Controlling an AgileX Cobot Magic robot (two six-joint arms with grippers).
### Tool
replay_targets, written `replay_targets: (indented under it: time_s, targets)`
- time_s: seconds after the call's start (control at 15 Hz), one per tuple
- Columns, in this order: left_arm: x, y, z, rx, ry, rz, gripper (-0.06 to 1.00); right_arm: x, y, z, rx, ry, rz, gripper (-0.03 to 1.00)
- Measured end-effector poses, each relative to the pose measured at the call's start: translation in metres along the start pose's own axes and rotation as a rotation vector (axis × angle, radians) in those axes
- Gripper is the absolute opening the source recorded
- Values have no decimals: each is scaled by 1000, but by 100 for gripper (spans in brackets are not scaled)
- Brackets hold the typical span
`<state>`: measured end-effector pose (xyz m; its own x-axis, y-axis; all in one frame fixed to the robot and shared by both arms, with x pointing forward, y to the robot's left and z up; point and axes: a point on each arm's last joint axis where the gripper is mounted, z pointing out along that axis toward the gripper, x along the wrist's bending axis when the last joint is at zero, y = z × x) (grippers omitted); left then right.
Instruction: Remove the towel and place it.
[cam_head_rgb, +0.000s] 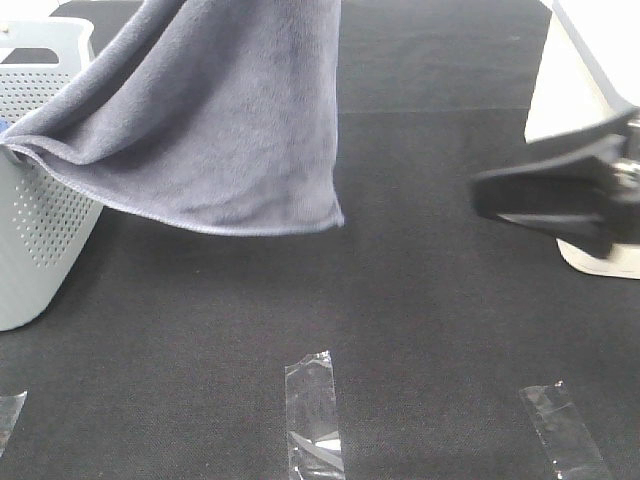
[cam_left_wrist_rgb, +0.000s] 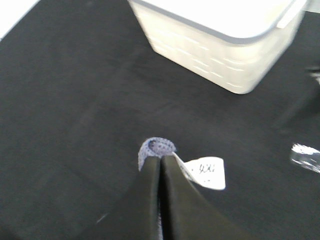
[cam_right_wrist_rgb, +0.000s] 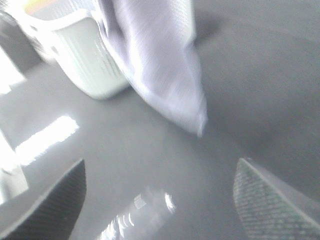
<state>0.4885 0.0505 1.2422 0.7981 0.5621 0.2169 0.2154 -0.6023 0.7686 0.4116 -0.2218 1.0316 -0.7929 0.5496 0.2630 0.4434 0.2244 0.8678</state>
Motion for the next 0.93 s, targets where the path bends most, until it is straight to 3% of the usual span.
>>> replay_targets:
  time_s: [0.13,0.27,0.53,0.93]
  targets:
    - [-5,-1,-10,1,-50,3,0,-11,-3,15,-33,101,31,76]
    - [-6,0,-19,-10,-63,2,0,-18,-8,27,-37,145,72,76]
    - [-7,1,-23,-20,-69,-2,0,-17,-21,65,65,220,102,76]
    - [-7,1,-23,-23,-72,-2,0,-22,-37,104,94,208,120,76]
